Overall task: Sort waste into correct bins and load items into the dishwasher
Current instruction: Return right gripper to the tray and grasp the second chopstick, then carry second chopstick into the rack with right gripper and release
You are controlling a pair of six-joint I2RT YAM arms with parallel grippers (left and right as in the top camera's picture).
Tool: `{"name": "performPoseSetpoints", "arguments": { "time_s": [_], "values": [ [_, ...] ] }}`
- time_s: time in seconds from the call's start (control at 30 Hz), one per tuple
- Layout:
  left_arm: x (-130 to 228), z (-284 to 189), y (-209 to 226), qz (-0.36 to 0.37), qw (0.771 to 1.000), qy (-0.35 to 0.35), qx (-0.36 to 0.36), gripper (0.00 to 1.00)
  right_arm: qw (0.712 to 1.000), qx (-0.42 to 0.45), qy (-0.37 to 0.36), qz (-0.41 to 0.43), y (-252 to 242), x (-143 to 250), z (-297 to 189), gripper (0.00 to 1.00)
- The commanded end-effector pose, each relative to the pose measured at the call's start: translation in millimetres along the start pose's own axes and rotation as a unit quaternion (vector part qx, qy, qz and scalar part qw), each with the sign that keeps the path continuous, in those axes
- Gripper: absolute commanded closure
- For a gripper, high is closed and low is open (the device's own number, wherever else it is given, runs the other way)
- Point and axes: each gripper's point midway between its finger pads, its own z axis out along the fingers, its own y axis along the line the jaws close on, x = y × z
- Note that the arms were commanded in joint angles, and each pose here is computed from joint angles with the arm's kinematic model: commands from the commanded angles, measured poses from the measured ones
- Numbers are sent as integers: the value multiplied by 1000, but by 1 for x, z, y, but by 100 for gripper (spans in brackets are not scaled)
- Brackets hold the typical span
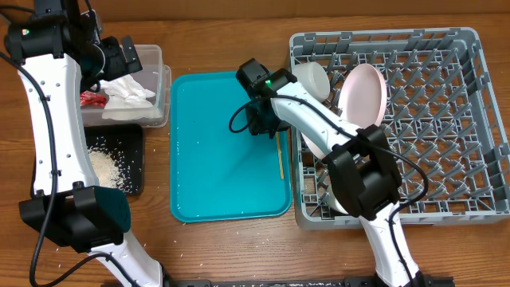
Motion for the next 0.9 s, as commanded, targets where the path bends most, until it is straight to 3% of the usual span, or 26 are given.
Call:
{"name": "performPoseSetpoints", "arguments": {
  "time_s": [0.0, 0.2, 0.3, 0.43, 0.5, 0.7, 0.87],
  "values": [
    [-4, -5, -5, 4, 1000, -10, 2, 0, 999, 50, -4, 5, -17, -3, 11, 54],
    [-4, -5, -5, 4, 1000, -10, 2, 1, 998, 63, 2, -13, -22, -1, 18, 54],
    [-4, -5, -5, 4, 1000, -10, 2, 0, 999, 42, 18, -13, -14, 6, 22, 59],
    [-4, -5, -5, 4, 1000, -10, 2, 0, 998, -17, 53, -16, 9, 23, 25, 89],
    [-4, -5, -5, 4, 1000, -10, 2, 0, 998, -24, 58, -21, 17, 28, 25, 96],
    [-4, -5, -5, 4, 1000, -10, 2, 0, 998, -35, 38, -35, 36, 18, 0, 96],
    [-4, -5, -5, 4, 1000, -10, 2, 0, 995, -64, -34, -62, 44, -24, -97, 96]
  ]
}}
